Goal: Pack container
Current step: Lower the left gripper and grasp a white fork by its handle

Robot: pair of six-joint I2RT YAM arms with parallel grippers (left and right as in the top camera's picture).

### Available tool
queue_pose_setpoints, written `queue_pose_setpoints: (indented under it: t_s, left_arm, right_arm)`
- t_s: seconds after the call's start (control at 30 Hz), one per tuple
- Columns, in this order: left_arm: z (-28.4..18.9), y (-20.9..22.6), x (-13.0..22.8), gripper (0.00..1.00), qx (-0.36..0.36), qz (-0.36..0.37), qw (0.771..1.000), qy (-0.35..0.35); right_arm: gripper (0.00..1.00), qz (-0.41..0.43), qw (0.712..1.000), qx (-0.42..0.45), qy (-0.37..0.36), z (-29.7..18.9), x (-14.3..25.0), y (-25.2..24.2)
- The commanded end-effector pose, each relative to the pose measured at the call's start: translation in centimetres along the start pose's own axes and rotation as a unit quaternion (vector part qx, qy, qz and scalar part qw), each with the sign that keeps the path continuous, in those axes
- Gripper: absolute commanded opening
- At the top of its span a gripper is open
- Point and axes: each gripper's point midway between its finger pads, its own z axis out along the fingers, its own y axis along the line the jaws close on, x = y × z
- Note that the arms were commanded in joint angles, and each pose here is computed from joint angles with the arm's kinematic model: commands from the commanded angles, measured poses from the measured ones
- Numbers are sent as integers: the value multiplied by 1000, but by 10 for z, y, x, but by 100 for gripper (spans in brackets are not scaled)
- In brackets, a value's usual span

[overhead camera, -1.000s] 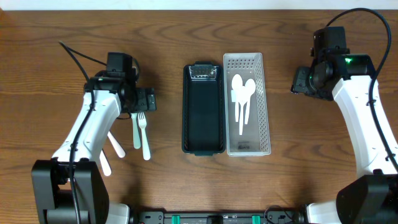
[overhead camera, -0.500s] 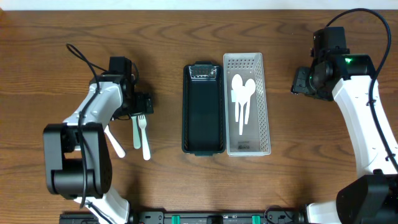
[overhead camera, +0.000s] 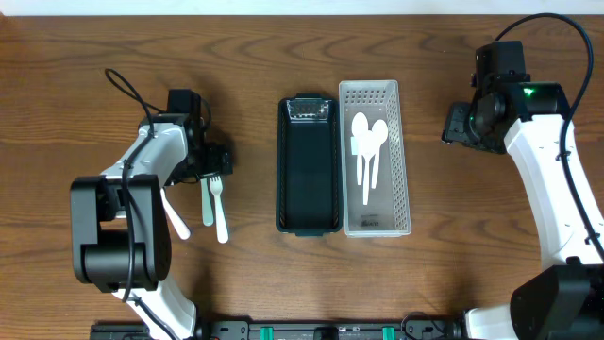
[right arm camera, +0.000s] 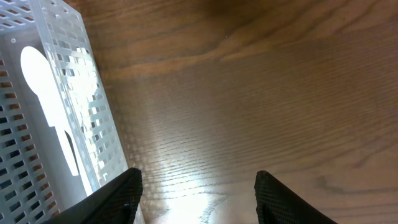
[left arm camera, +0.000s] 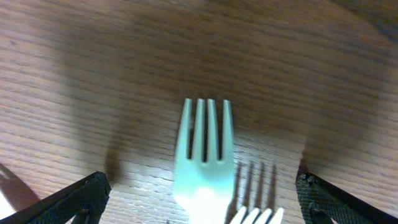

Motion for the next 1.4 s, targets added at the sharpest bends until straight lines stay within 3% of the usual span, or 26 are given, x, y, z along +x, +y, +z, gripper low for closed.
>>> queue_pose_setpoints:
  t_s: [0.0,0.33,0.97,1.37]
  left_arm:
    - [7,8,0,98,-10,-17,1000,9]
    - [13,9,0,98,-9,-18,1000,13]
    - [13,9,3,49,-10,-18,1000,19]
    - [13,9,3,40,-10,-18,1000,19]
  right_arm:
    - [61,3,1000,1,7,3,2,-1]
    - [61,3,1000,1,7,3,3,-1]
    - [61,2,1000,2,10,3,4,-2]
    - [61,2,1000,2,10,3,4,-2]
